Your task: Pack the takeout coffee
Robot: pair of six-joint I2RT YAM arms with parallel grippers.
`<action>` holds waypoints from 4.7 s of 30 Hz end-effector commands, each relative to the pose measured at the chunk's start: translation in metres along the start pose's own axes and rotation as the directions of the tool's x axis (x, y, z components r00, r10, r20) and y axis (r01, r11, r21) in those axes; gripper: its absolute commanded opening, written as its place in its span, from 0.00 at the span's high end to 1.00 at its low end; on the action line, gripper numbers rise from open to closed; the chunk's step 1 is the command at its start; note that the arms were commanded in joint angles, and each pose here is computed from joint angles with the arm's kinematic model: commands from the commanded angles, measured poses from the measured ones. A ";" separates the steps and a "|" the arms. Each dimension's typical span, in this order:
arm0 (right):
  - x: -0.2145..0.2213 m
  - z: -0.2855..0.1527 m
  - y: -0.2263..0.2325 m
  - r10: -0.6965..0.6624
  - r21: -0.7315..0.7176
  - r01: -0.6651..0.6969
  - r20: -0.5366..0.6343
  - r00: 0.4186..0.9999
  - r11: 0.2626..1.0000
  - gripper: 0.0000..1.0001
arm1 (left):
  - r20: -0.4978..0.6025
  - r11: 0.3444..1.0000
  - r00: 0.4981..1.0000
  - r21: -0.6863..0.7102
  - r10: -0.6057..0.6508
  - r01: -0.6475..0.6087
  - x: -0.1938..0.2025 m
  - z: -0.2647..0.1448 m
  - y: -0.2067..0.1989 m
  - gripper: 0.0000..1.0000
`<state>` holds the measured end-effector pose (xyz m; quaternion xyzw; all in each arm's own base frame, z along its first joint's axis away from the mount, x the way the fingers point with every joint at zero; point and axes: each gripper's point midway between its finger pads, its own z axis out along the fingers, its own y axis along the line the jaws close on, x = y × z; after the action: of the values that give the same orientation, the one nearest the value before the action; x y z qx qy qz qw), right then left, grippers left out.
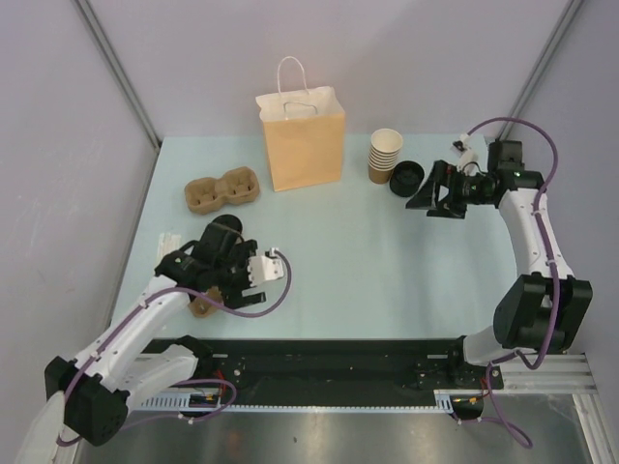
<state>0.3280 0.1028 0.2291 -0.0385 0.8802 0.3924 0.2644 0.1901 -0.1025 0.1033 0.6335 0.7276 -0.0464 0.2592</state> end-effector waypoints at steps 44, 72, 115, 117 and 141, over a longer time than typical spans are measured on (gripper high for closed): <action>0.015 -0.067 0.004 -0.088 0.092 0.075 0.150 0.985 0.993 0.00 | 0.633 0.873 0.727 -0.478 0.266 0.097 -0.281 -0.086 0.303 0.33; 0.013 -0.058 -0.008 -0.014 0.050 0.007 0.131 0.991 0.999 0.01 | 0.587 0.895 0.792 -0.428 0.166 0.129 -0.222 -0.042 0.387 0.25; -0.066 -0.156 0.102 -0.614 0.190 0.584 0.215 0.760 0.789 0.00 | 0.786 0.851 0.475 -0.118 0.396 -0.512 -0.228 -0.148 0.041 1.00; -0.069 -0.160 0.120 -0.675 0.194 0.647 0.218 0.705 0.738 0.00 | 0.804 0.807 0.416 -0.128 0.425 -0.576 -0.230 -0.155 0.027 1.00; 0.059 -0.038 0.267 -0.984 -0.193 0.979 0.174 -0.036 -0.070 0.00 | 0.843 0.471 0.137 -0.149 0.520 -0.870 -0.238 -0.186 -0.093 1.00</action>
<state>0.1809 0.2610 0.4135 -0.6519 0.5552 0.2473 0.4534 0.0855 -0.2721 0.3333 0.8318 0.1336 -0.3275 0.4278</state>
